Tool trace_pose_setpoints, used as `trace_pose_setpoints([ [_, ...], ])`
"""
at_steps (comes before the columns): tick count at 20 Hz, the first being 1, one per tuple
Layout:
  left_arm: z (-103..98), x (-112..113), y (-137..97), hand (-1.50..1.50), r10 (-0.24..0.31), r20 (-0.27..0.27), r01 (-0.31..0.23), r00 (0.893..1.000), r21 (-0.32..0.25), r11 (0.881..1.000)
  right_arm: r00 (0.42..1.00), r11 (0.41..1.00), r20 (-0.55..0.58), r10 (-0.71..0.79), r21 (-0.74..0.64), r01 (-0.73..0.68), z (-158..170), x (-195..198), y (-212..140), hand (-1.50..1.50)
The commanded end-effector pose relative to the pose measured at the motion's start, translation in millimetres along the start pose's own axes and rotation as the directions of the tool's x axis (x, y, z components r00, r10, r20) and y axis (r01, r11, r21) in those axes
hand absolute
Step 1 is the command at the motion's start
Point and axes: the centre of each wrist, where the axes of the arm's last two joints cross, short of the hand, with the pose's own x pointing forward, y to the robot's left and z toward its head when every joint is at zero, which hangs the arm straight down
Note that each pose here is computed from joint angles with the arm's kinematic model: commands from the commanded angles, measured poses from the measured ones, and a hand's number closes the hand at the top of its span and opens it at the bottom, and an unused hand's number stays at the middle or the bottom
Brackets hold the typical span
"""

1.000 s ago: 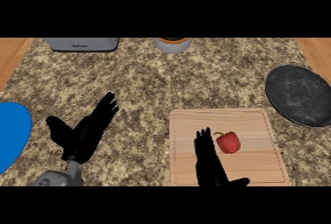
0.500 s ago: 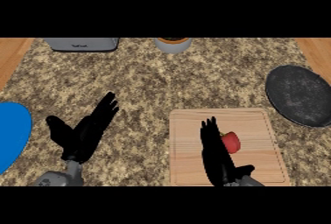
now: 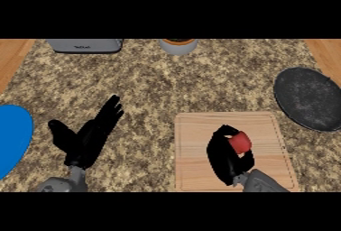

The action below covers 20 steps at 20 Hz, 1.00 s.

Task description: Pick the bell pepper from the cutting board and place it in the pan

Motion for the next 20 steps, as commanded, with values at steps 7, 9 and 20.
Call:
trace_pose_setpoints([
  [7,7,-7,9,0.0,0.021,0.009,-0.021,1.0,0.048,0.999,0.747,0.763,-0.245,-0.618,0.042,0.646,-9,-21,-6,1.5],
  [9,10,-5,17,0.0,0.017,0.005,-0.017,1.0,0.092,0.996,0.515,0.534,-0.343,-0.786,0.043,0.844,-9,-19,-11,1.5],
  [20,14,2,5,0.0,0.008,0.007,-0.008,1.0,0.009,1.0,-0.148,0.159,-0.394,-0.907,-0.646,0.747,38,-93,-31,1.5],
])
